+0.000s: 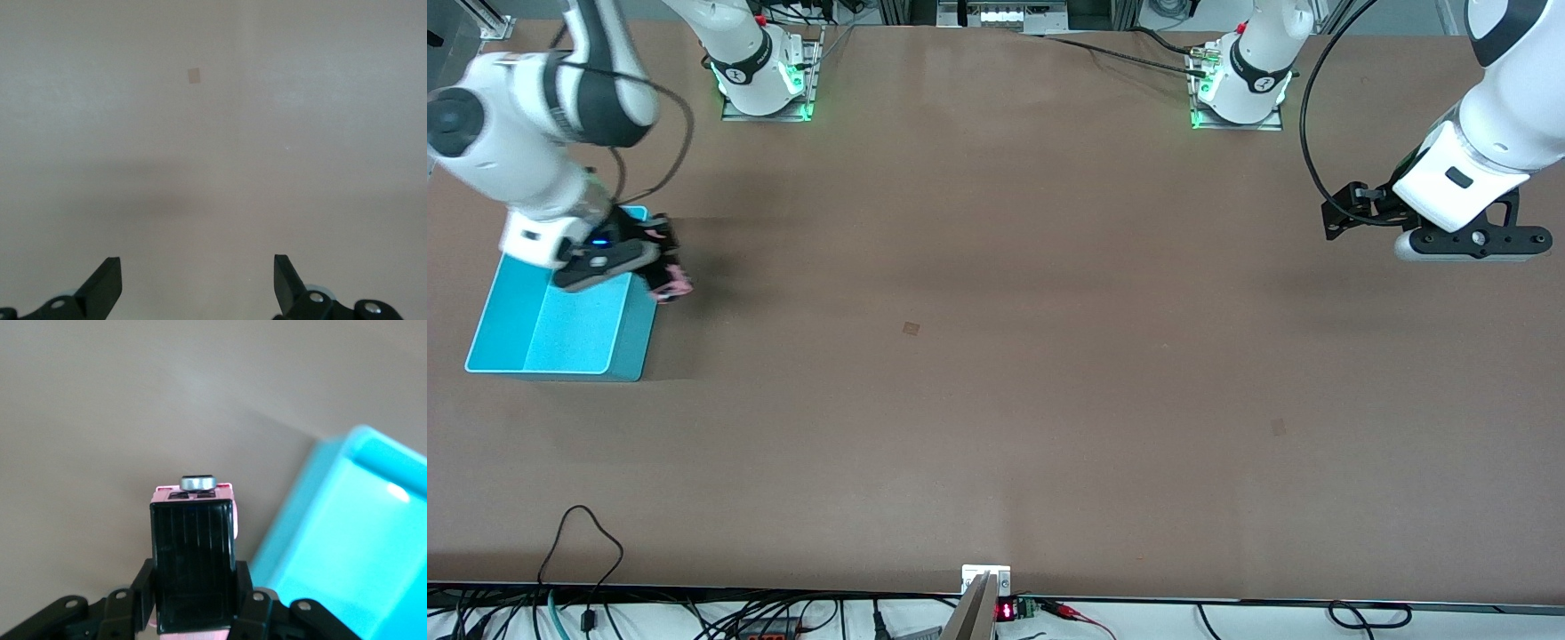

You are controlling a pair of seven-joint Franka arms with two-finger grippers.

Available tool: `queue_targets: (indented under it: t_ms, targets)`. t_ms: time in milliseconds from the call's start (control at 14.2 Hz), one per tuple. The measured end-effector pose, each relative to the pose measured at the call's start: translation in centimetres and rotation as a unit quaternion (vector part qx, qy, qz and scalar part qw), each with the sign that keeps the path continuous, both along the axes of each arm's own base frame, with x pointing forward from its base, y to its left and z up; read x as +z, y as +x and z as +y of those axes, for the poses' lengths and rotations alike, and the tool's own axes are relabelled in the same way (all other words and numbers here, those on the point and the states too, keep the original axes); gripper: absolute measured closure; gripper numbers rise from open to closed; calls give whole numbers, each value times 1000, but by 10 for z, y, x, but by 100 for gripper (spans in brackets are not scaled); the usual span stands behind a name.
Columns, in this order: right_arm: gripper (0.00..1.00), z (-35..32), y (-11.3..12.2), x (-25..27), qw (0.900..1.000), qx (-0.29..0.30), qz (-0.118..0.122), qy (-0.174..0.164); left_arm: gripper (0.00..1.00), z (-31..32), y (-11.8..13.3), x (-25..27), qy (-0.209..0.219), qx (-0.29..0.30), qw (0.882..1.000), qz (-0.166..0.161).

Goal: Wind and store pink jeep toy
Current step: 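Carry the jeep with the right gripper over the blue bin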

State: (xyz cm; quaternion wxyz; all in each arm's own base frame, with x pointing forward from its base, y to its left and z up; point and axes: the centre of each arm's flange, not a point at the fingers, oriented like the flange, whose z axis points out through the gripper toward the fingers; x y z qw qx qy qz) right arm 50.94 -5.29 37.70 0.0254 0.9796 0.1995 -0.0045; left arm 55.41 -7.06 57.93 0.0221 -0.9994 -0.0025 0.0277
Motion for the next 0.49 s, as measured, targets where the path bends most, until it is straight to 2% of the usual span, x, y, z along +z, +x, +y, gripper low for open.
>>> queue_targets:
  t_ms: [282, 494]
  targets:
    - [50, -106, -14, -34, 995, -97, -1, -5, 0, 0, 0, 0, 0, 0, 1000, 0]
    - [50, -153, -21, -75, 990, -141, -4, -2, 0, -1, 0, 0, 0, -1, 1000, 0]
